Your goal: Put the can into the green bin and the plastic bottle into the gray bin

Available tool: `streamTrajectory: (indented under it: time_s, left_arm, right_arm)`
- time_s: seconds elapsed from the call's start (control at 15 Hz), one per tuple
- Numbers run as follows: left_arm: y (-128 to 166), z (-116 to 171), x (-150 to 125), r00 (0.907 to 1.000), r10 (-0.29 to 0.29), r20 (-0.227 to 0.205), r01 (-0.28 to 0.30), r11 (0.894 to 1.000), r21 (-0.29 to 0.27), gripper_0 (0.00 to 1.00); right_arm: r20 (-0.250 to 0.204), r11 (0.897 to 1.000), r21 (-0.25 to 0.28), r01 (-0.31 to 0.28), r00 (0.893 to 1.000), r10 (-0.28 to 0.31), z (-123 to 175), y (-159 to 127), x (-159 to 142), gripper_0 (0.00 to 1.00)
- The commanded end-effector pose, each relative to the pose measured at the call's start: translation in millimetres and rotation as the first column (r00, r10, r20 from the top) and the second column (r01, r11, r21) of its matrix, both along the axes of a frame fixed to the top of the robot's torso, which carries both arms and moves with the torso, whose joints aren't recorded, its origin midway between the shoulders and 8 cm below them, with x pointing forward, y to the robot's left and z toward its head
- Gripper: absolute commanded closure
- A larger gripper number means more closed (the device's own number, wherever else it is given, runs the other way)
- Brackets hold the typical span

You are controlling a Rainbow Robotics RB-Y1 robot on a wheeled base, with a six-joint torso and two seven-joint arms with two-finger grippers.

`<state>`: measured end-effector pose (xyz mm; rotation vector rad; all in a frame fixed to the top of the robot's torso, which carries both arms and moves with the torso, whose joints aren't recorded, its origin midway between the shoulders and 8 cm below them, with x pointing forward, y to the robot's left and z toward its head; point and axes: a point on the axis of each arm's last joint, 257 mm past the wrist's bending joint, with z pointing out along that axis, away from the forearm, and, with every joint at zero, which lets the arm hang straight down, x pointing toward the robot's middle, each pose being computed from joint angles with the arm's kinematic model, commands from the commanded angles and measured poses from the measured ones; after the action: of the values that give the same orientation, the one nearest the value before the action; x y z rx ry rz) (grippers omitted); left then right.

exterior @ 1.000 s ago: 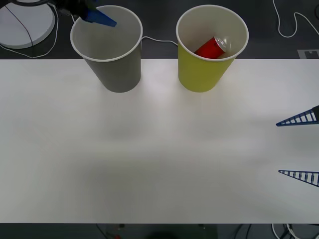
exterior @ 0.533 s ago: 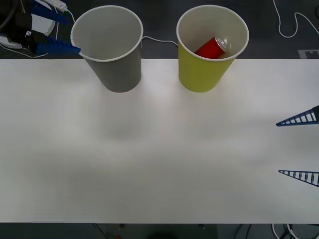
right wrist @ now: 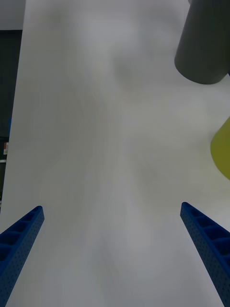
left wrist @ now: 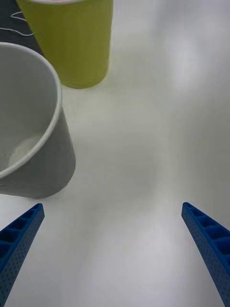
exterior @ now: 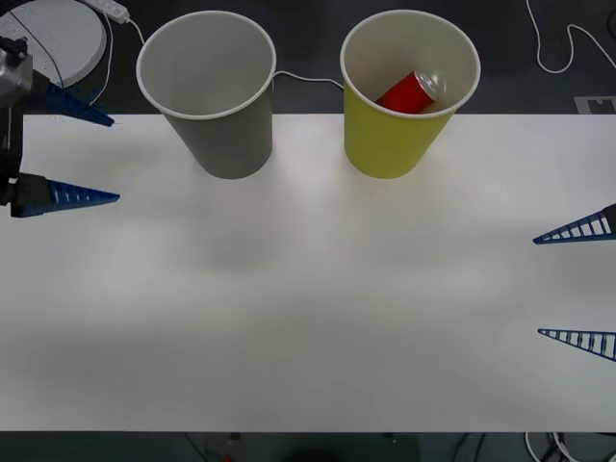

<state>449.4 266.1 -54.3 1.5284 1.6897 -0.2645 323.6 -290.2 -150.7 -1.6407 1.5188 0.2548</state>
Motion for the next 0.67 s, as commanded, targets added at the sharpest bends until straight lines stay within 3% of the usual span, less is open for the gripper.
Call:
streamTrajectory:
  time_s: [0.07, 0.47, 0.67]
  left_arm:
    - [7, -23, -24, 0.9967, -0.08, -0.017, 0.08, 0.997, 0.019, 0.0]
    - [20, -60, -49, 0.9855, -0.169, 0.011, 0.168, 0.983, 0.075, 0.0]
    - [22, -73, -60, 0.9801, -0.199, -0.002, 0.198, 0.977, 0.076, 0.0]
  right_arm:
    - [0.0, 1.0, 0.0, 0.0, 1.0, 0.0, 0, 0, 0, 0.0]
    - [0.0, 1.0, 0.0, 0.0, 1.0, 0.0, 0, 0, 0, 0.0]
    - [0.0, 1.0, 0.0, 0.0, 1.0, 0.0, 0, 0, 0, 0.0]
